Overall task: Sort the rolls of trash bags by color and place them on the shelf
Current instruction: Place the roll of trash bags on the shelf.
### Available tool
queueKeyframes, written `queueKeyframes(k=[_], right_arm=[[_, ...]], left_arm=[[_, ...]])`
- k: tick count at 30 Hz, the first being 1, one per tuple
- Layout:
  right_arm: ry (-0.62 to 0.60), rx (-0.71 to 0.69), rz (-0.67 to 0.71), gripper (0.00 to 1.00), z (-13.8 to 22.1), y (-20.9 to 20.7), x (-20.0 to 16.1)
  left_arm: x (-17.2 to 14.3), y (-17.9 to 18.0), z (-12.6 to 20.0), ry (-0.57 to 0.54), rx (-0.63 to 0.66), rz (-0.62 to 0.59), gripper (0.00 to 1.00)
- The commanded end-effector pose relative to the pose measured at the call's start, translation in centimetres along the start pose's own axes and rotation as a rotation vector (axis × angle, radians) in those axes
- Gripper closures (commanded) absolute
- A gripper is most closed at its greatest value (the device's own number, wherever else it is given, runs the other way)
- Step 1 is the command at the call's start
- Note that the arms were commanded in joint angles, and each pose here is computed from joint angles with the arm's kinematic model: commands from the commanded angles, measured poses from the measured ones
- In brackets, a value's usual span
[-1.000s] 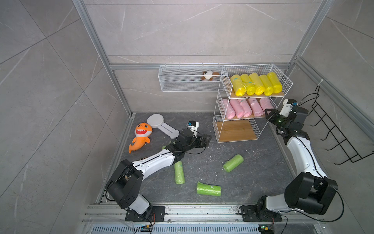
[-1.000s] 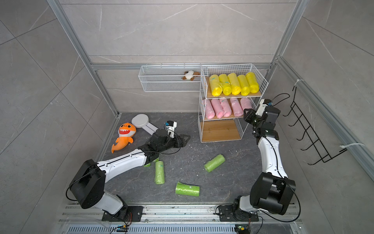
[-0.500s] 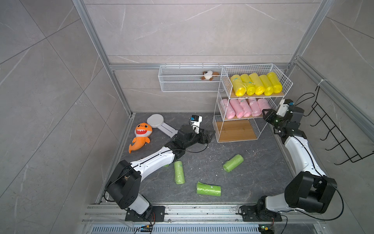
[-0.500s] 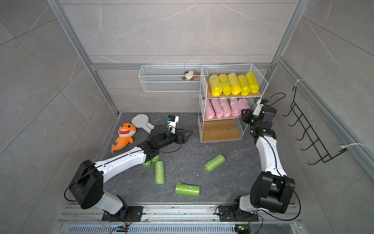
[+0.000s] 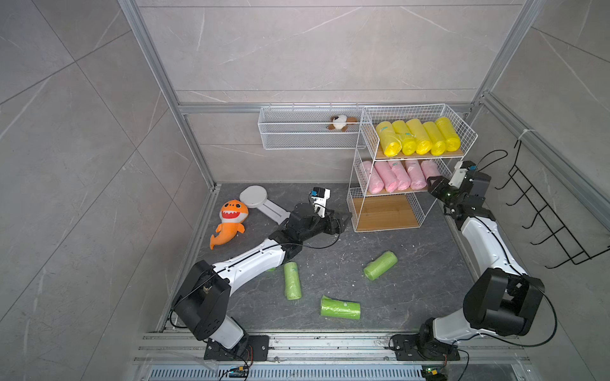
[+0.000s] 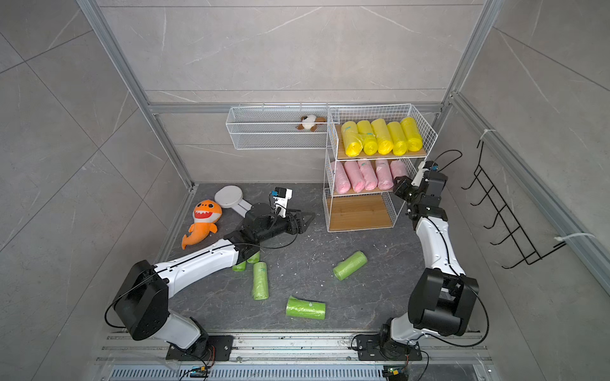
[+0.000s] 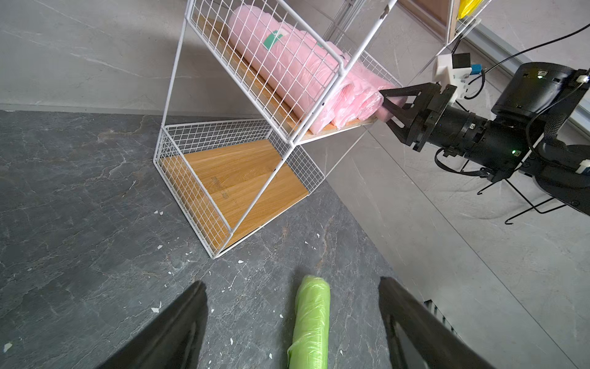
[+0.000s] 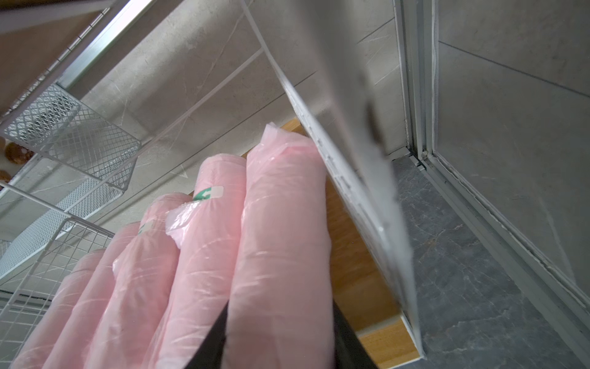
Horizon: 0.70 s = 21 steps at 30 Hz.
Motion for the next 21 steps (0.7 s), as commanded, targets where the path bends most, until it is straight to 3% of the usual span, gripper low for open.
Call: queueKeyframes(k=[1,21], right_arm=[[-0.057,0.017,-0.008,0.6,-0.5,0.5,1.3],[-0.096,-0.023,-0.008,0.42,1.7,0.5,1.0]], left_arm=[[1.4,-1.2,0.8,-0.07,-0.05,-0.015,0.14],[0.9,-1.1,1.4,-0.067,-0.043,0.002,0.14]])
Point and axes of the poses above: each gripper's point midway between its finger pads, its own z axis back along the fingers, its own y axis along the line the jaws close on, x = y × z, the point moved 10 cm from there along z, back along the fingers, and after that the axes turned 4 degrees about -z, right-handed, at the moved point
